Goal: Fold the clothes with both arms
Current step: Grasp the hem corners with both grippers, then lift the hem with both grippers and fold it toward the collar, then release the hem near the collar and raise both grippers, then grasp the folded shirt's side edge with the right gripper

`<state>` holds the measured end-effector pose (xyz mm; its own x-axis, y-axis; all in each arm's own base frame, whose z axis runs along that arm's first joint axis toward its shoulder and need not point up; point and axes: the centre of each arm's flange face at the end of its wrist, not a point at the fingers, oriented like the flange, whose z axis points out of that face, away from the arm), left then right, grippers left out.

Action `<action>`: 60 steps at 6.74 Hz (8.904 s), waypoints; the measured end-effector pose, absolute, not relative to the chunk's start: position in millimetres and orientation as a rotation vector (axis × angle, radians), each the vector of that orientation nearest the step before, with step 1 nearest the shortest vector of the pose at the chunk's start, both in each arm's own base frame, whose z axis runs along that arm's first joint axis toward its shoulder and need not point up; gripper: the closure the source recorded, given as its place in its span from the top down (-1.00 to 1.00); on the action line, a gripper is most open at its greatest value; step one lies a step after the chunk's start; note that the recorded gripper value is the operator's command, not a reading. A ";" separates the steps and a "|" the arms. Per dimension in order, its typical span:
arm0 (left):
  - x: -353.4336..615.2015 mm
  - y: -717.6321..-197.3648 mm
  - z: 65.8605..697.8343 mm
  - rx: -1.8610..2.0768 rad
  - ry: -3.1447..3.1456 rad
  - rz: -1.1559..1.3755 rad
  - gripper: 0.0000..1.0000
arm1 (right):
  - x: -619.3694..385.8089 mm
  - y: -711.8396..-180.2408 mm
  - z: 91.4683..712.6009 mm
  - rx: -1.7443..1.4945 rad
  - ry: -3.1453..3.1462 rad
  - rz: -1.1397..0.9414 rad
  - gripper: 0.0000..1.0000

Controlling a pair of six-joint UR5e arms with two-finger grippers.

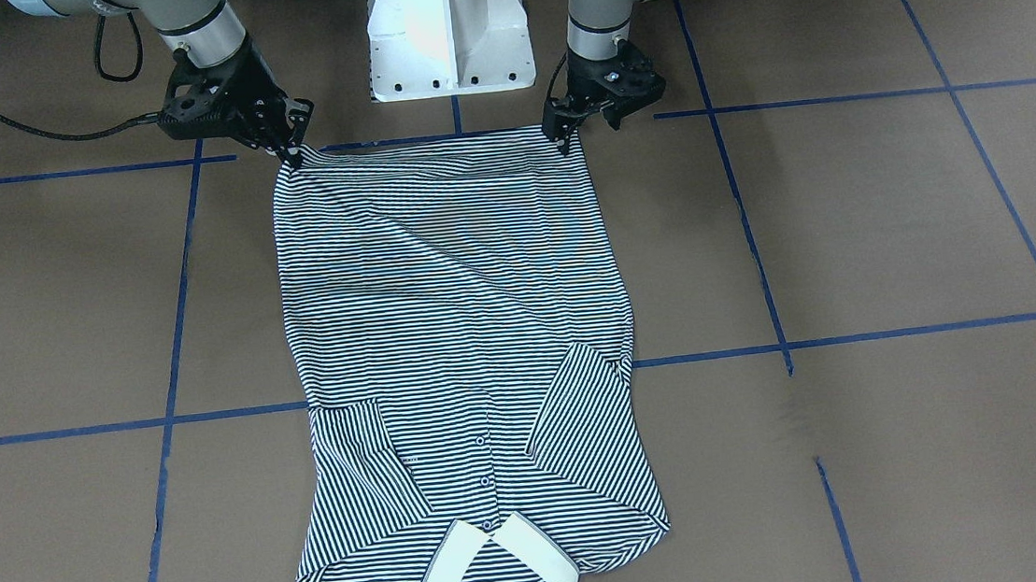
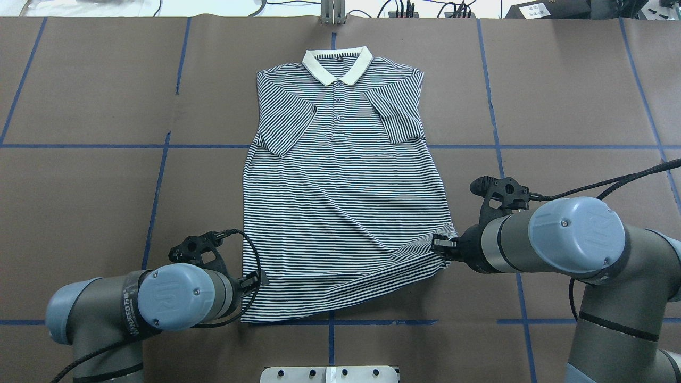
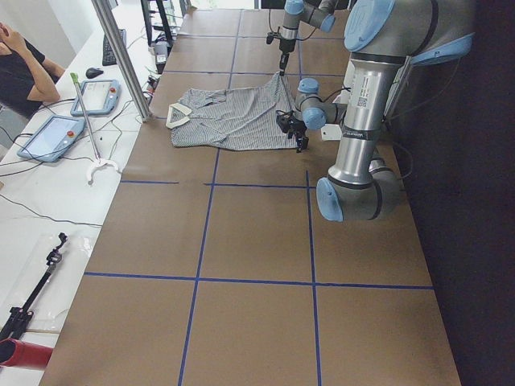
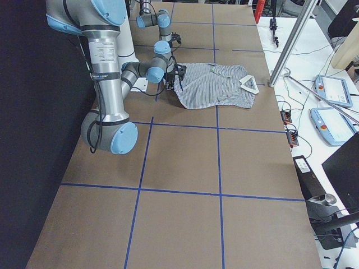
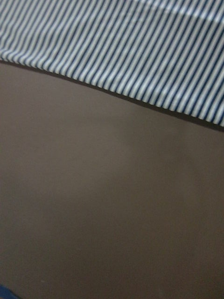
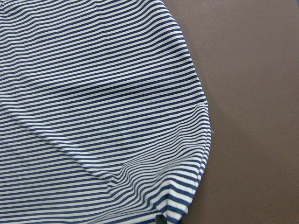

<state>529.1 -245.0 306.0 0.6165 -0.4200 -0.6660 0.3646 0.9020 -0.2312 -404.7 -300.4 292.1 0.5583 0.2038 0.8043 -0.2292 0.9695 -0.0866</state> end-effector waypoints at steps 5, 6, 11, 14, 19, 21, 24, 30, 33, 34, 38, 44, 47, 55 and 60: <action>542.6 -222.5 301.3 -0.107 0.782 -0.454 -0.54 | -403.6 -301.2 291.7 0.031 -0.946 0.257 -1.00; 543.5 -222.4 298.8 -0.107 0.782 -0.454 -0.85 | -403.4 -301.3 291.7 0.031 -0.946 0.258 -1.00; 545.2 -219.2 275.8 -0.109 0.787 -0.442 -1.00 | -403.6 -300.9 292.1 0.030 -0.945 0.257 -1.00; 496.6 -224.7 260.5 -0.080 0.805 -0.413 -1.00 | -407.7 -288.2 289.0 0.018 -0.953 0.230 -1.00; 437.8 -165.5 230.0 -0.113 0.813 -0.292 -1.00 | -396.4 -205.1 258.4 -0.143 -1.033 0.044 -1.00; 429.6 -152.1 221.2 -0.126 0.816 -0.263 -1.00 | -380.7 -196.7 250.9 -0.179 -1.054 0.013 -1.00; 414.6 -210.8 204.3 0.003 0.868 -0.233 -1.00 | -382.4 -280.3 253.7 0.021 -1.047 0.040 -1.00; 409.8 -443.7 239.1 0.289 0.870 -0.333 -1.00 | -395.2 -529.5 291.3 0.282 -0.872 0.108 -1.00; 423.6 -547.4 272.1 0.337 0.886 -0.414 -1.00 | -429.1 -581.6 325.4 0.333 -0.914 0.114 -1.00; 434.7 -564.3 293.8 0.337 0.881 -0.425 -1.00 | -436.3 -594.6 327.9 0.332 -0.908 0.122 -1.00; 452.7 -584.0 322.1 0.336 0.872 -0.433 -1.00 | -446.4 -625.1 322.0 0.330 -0.893 0.143 -1.00; 458.1 -587.6 298.3 0.352 0.898 -0.423 1.00 | -449.3 -627.1 325.1 0.338 -0.909 0.130 1.00; 456.6 -587.8 293.1 0.354 0.906 -0.418 1.00 | -448.9 -621.6 329.3 0.303 -0.928 0.110 1.00; 428.4 -562.1 232.7 0.394 1.007 -0.407 1.00 | -461.1 -452.9 370.7 -0.040 -0.947 0.211 1.00; 426.8 -561.8 233.6 0.394 1.006 -0.408 1.00 | -480.2 -454.1 377.8 -0.043 -0.918 0.207 -0.69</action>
<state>426.8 -561.8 233.6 0.4735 -0.1459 -0.8686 0.5003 0.8562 0.1289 -480.2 -454.1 377.8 0.5886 0.1963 0.7842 -0.1597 0.9792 -0.1253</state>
